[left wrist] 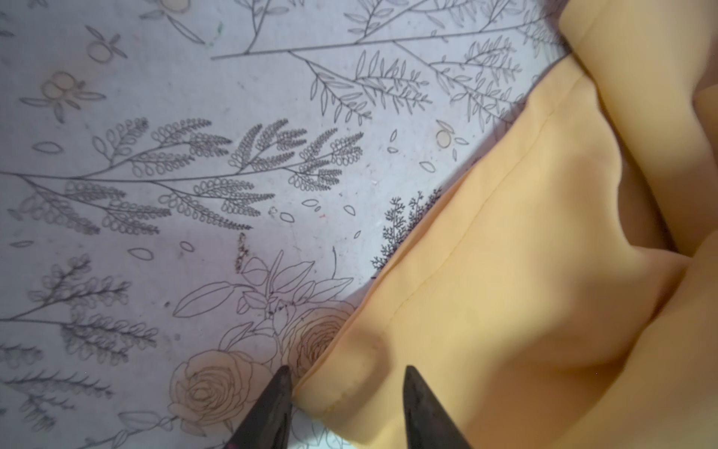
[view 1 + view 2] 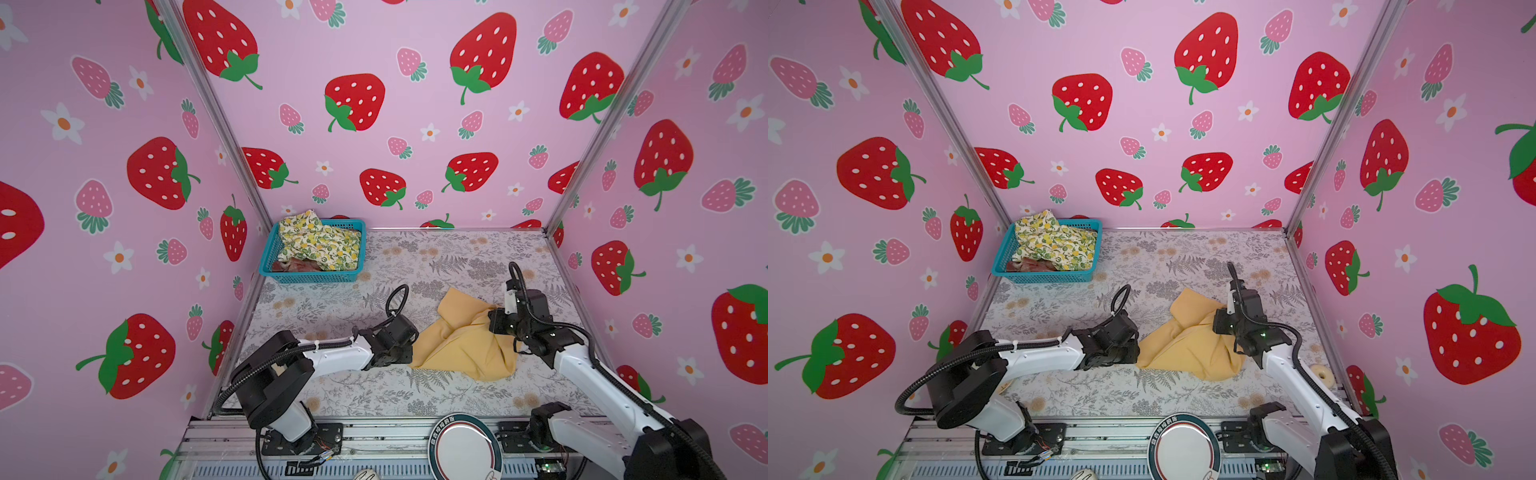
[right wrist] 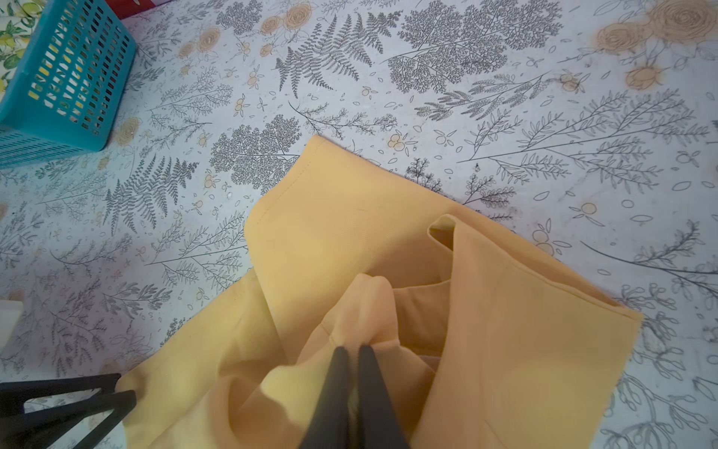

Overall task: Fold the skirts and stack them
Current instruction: 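Grasp the skirt's waistband with the right gripper while the left gripper holds the hem, then lift the skirt with both grippers toward the far side of the table, then lay the skirt flat by drawing both grippers toward the robot, then release right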

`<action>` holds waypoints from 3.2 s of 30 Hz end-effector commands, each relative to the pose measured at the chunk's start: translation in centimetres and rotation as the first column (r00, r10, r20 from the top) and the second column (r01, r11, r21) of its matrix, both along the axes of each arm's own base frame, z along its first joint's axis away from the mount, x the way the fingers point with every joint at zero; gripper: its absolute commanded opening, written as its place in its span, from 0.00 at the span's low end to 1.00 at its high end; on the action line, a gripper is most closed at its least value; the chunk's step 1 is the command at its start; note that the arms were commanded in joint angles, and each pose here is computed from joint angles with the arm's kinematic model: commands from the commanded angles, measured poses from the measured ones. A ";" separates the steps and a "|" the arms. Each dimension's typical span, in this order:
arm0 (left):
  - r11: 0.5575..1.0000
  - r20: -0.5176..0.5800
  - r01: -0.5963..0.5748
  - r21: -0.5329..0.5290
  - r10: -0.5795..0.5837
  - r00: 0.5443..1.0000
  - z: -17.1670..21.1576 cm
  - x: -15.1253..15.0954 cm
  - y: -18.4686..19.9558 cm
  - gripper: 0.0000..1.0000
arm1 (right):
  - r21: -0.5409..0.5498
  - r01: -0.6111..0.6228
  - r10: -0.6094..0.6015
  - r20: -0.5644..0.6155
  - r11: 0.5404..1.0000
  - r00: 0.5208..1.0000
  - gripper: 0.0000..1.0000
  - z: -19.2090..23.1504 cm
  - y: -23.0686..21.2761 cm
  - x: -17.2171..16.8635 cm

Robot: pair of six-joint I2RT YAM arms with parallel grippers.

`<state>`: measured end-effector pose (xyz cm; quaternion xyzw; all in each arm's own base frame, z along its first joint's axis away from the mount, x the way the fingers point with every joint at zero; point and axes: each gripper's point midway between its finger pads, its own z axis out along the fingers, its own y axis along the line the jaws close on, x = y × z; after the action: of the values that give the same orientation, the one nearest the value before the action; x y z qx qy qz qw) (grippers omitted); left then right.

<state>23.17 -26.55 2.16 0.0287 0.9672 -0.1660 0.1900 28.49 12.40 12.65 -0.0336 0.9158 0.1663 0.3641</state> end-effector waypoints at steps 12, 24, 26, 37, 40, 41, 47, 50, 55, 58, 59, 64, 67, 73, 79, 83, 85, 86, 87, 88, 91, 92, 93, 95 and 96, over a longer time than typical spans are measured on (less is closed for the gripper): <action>1.000 -0.063 -0.003 0.020 0.004 0.998 -0.9 0.6 -0.4 0.00 | 0.024 -0.024 0.022 0.077 0.999 0.997 0.06 3.4 1.0 1.6; 0.988 0.079 -0.042 -0.147 0.054 0.995 11.5 11.2 1.1 0.00 | 0.015 -0.019 0.015 0.200 1.000 0.980 0.03 9.9 2.2 7.0; 0.985 0.109 -0.046 -0.165 0.064 0.992 13.9 13.3 1.6 0.00 | 0.021 -0.012 0.007 0.220 1.000 0.975 0.02 11.1 2.4 8.4; 0.961 0.243 -0.050 -0.271 0.119 0.963 25.0 25.1 1.8 0.00 | 0.067 0.053 -0.075 0.386 0.996 0.919 0.02 21.4 1.9 18.1; 0.953 0.289 -0.051 -0.299 0.141 0.947 28.1 27.8 1.7 0.00 | 0.072 0.061 -0.086 0.427 0.996 0.900 0.01 24.7 1.6 20.1; 0.951 0.306 -0.050 -0.305 0.147 0.941 29.0 28.5 1.7 0.00 | 0.076 0.057 -0.085 0.446 0.995 0.891 0.01 26.0 1.6 20.5; 0.940 0.413 -0.074 -0.332 0.215 0.885 34.4 30.1 3.7 0.00 | 0.103 0.042 -0.089 0.515 0.994 0.852 0.01 30.1 1.4 19.5; 0.944 0.405 -0.100 -0.315 0.229 0.885 32.3 29.3 4.4 0.00 | 0.129 0.030 -0.089 0.484 0.991 0.871 0.01 27.4 1.3 17.4; 0.937 0.324 -0.205 -0.284 0.295 0.899 23.5 25.3 6.9 0.00 | 0.201 0.031 -0.105 0.369 0.979 0.923 0.01 18.8 1.0 12.0; 0.931 0.248 -0.256 -0.261 0.321 0.914 17.8 21.7 8.3 0.00 | 0.220 0.036 -0.098 0.278 0.975 0.956 0.02 13.1 1.1 8.3; 0.929 0.224 -0.271 -0.252 0.328 0.918 16.0 20.6 8.7 0.00 | 0.227 0.041 -0.097 0.246 0.973 0.964 0.02 11.3 1.1 7.2; 0.916 0.129 -0.342 -0.207 0.373 0.919 9.2 15.0 10.9 0.00 | 0.277 0.039 -0.074 0.117 0.960 0.990 0.02 4.7 1.4 1.7; 0.909 0.097 -0.369 -0.193 0.392 0.915 7.2 12.9 11.8 0.00 | 0.292 0.025 -0.054 0.089 0.956 0.995 0.03 3.2 1.8 -0.7; 0.906 0.076 -0.393 -0.159 0.408 0.910 5.1 10.9 13.0 0.00 | 0.310 0.002 -0.006 0.012 0.951 1.000 0.04 0.8 2.7 -4.0; 0.903 0.067 -0.418 -0.103 0.425 0.903 3.7 9.9 14.1 0.00 | 0.338 -0.046 0.050 -0.005 0.940 0.999 0.35 1.3 3.9 -6.4; 0.903 0.063 -0.421 -0.085 0.426 0.902 3.0 9.0 14.6 0.00 | 0.334 -0.032 0.015 0.054 0.942 0.998 0.72 4.1 3.1 -6.7; 0.902 0.057 -0.425 -0.075 0.429 0.901 2.4 8.5 14.9 0.00 | 0.313 -0.011 -0.022 0.104 0.950 0.994 0.91 5.6 2.2 -6.3; 0.902 0.053 -0.426 -0.071 0.430 0.901 2.1 8.2 15.0 0.00 | 0.297 -0.004 -0.034 0.124 0.955 0.992 1.00 6.0 1.9 -6.0; 0.901 0.050 -0.428 -0.069 0.431 0.901 1.9 8.0 15.1 0.00 | 0.279 -0.006 -0.034 0.139 0.960 0.990 1.00 6.2 1.9 -5.7; 0.900 0.047 -0.431 -0.068 0.434 0.900 1.7 7.8 15.2 0.00 | 0.254 -0.008 -0.029 0.142 0.967 0.989 1.00 6.1 1.9 -5.3; 0.897 0.049 -0.439 -0.060 0.442 0.896 1.6 7.5 15.5 0.00 | 0.149 -0.035 0.016 0.124 0.988 0.992 1.00 4.7 2.4 -3.9; 0.895 0.052 -0.442 -0.056 0.445 0.894 1.6 7.4 15.7 0.00 | 0.114 -0.043 0.031 0.111 0.993 0.993 1.00 4.0 2.6 -3.5; 0.893 0.057 -0.448 -0.051 0.450 0.891 1.8 7.5 15.9 0.00 | 0.071 -0.057 0.051 0.096 0.996 0.994 1.00 3.4 2.8 -3.0; 0.889 0.071 -0.455 -0.048 0.458 0.886 2.4 7.7 16.3 0.00 | -0.002 -0.080 0.080 0.072 0.997 0.994 1.00 2.1 3.1 -2.3; 0.887 0.079 -0.459 -0.050 0.462 0.884 2.8 8.0 16.5 0.00 | -0.033 -0.097 0.099 0.068 0.995 0.993 1.00 1.8 3.3 -2.0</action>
<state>30.36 -11.20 3.66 -0.1808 0.9417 -0.1440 0.2446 25.67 15.80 14.74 -0.0474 0.8990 0.2137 0.3792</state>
